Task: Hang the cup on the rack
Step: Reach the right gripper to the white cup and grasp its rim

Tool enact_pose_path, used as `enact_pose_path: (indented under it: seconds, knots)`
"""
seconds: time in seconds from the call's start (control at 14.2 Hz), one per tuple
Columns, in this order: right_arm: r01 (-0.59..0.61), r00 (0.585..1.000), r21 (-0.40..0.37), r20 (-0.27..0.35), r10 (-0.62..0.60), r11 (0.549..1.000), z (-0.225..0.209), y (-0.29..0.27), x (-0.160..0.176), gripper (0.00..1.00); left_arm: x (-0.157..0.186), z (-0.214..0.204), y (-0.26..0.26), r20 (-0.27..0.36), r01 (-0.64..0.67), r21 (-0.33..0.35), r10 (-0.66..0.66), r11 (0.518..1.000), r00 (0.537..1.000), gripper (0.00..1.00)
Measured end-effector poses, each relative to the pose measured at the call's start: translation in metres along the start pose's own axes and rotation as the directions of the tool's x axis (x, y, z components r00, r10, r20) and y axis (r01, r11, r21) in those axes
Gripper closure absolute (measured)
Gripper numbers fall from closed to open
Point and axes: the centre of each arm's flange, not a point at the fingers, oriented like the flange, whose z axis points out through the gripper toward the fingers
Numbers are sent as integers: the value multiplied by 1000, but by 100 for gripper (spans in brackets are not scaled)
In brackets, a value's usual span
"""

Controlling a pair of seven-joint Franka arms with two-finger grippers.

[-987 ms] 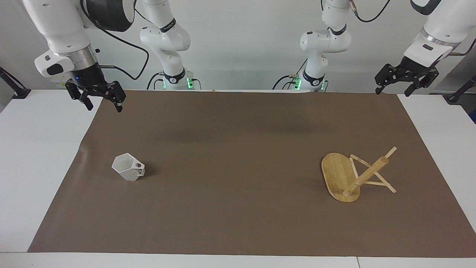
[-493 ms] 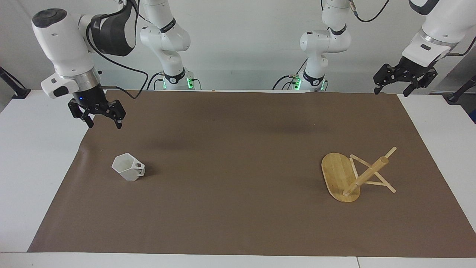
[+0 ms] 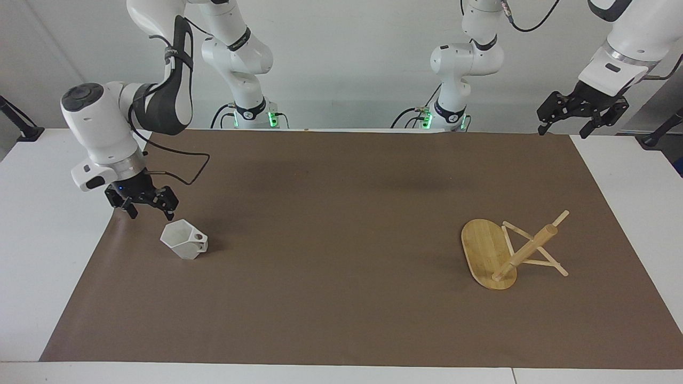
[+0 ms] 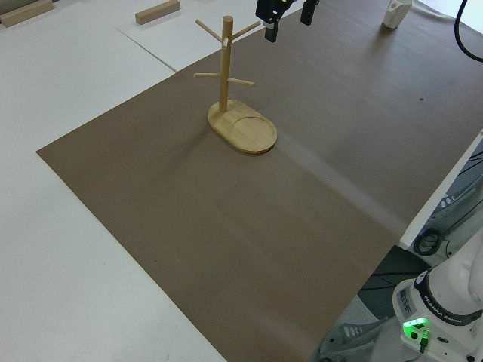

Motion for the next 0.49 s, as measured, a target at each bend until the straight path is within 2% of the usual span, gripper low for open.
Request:
enact_pose_path:
  seconds: [0.21, 0.49]
  knots:
    - [-2, 1000, 1, -16, 2, 1000, 29, 1, -3, 0, 0, 0, 0, 0, 0, 0, 0, 1000, 1000, 0]
    - [-4, 1000, 1, -22, 4, 1000, 42, 2, -4, 0, 0, 0, 1, 0, -1, 0, 1, 1000, 1000, 0]
